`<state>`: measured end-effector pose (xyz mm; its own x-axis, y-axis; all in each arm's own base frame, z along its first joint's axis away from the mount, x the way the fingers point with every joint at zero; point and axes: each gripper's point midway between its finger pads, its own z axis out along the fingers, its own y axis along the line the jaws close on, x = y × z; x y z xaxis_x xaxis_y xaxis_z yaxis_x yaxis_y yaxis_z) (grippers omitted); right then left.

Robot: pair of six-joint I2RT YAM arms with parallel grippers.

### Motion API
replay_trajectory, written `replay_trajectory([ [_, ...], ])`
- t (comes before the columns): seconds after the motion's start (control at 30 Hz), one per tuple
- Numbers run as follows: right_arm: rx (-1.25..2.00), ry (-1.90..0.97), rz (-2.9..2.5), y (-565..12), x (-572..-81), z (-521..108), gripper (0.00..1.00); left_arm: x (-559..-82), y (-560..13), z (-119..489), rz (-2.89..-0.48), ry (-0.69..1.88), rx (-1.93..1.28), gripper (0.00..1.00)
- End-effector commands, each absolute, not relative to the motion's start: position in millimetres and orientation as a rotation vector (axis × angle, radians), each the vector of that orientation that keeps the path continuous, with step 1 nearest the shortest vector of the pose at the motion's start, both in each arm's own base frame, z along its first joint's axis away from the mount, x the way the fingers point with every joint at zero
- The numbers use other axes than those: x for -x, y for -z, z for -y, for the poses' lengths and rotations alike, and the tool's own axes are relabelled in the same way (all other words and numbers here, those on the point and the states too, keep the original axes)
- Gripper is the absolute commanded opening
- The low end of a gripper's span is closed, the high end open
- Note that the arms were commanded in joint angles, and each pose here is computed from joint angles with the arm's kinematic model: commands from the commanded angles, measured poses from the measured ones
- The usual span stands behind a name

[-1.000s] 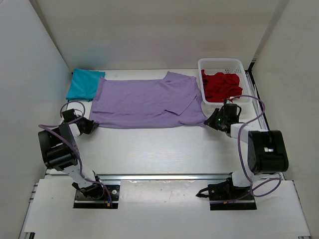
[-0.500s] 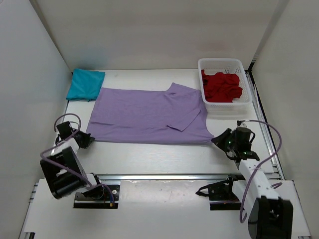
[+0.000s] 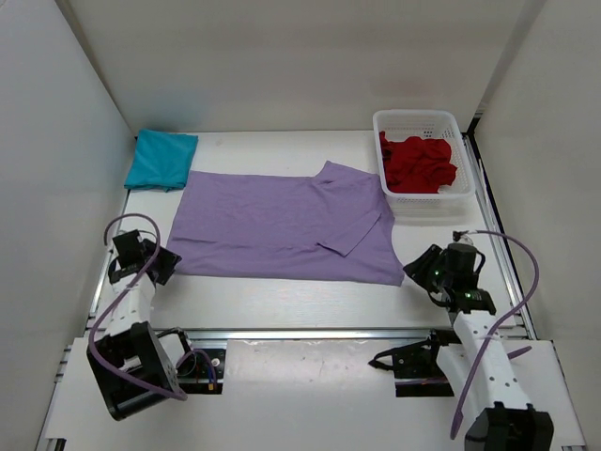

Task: Fold and stack the t-shirts
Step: Fold the flattened tshirt in 1/3 of the way

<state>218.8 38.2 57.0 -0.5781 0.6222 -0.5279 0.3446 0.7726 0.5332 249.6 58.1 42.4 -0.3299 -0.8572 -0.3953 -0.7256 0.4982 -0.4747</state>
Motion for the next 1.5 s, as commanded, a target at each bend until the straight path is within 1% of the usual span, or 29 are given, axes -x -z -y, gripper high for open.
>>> replay_trajectory([
  [0.0,-0.496,-0.472,-2.231,-91,-242,-54,0.24,-288,-94,-45,-2.049,0.364,1.056,0.48],
  [0.03,-0.443,-0.493,-2.244,-93,-244,-64,0.2,-292,-97,-33,-2.062,0.402,1.015,0.44],
  [0.07,-0.345,-0.516,-2.281,-90,-247,-87,0.08,-300,-102,-17,-2.066,0.438,0.94,0.39],
  [0.1,-0.265,-0.505,-2.306,-84,-249,-105,0.0,-305,-106,1,-2.078,0.47,0.86,0.36],
  [0.13,-0.164,-0.532,-2.318,-85,-246,-126,0.0,-309,-107,11,-2.077,0.486,0.829,0.32],
  [0.17,-0.12,-0.553,-2.332,-80,-251,-140,0.0,-309,-107,34,-2.106,0.517,0.761,0.29],
  [0.23,-0.031,-0.634,-2.354,-70,-257,-169,0.0,-307,-103,82,-2.164,0.568,0.61,0.27],
  [0.27,-0.022,-0.654,-2.347,-73,-263,-176,0.02,-305,-103,92,-2.167,0.577,0.577,0.28],
  [0.33,-0.01,-0.644,-2.353,-67,-270,-184,0.14,-299,-94,124,-2.208,0.623,0.467,0.28],
  [0.4,0.0,-0.664,-2.325,-64,-285,-192,0.22,-285,-78,158,-2.275,0.696,0.382,0.29],
  [0.43,-0.02,-0.676,-2.322,-66,-289,-192,0.26,-286,-77,166,-2.267,0.727,0.365,0.3],
  [0.5,-0.011,-0.718,-2.329,-64,-295,-202,0.27,-277,-67,179,-2.301,0.772,0.329,0.29],
  [0.6,0.018,-0.714,-2.343,-57,-296,-211,0.28,-273,-60,186,-2.312,0.799,0.3,0.29],
  [0.67,0.014,-0.713,-2.339,-58,-299,-212,0.26,-265,-55,191,-2.331,0.804,0.268,0.29],
  [0.73,0.002,-0.682,-2.363,-51,-300,-209,0.24,-265,-52,188,-2.326,0.778,0.263,0.3],
  [0.97,-0.029,-0.62,-2.387,-39,-307,-202,0.23,-259,-35,171,-2.351,0.792,0.311,0.3],
  [1.0,-0.034,-0.63,-2.381,-42,-309,-203,0.21,-259,-37,173,-2.339,0.807,0.314,0.3],
  [1.13,-0.016,-0.628,-2.387,-42,-322,-205,0.1,-255,-37,178,-2.333,0.841,0.317,0.3],
  [1.2,-0.002,-0.628,-2.393,-42,-329,-210,0.09,-256,-39,179,-2.327,0.852,0.322,0.31],
  [1.3,0.018,-0.66,-2.356,-57,-358,-223,0.08,-257,-43,178,-2.311,0.85,0.322,0.31],
  [1.33,0.005,-0.652,-2.392,-45,-362,-223,0.06,-260,-44,176,-2.304,0.849,0.333,0.3],
  [1.37,-0.004,-0.678,-2.343,-65,-383,-229,0.05,-261,-46,174,-2.299,0.848,0.334,0.3],
  [1.4,0.003,-0.685,-2.328,-70,-401,-236,0.04,-264,-47,171,-2.295,0.837,0.344,0.31],
  [1.43,0.01,-0.693,-2.356,-64,-405,-241,0.03,-266,-49,168,-2.29,0.825,0.352,0.31],
  [1.47,0.024,-0.71,-2.306,-86,-427,-249,0.02,-264,-51,170,-2.292,0.833,0.338,0.3],
])
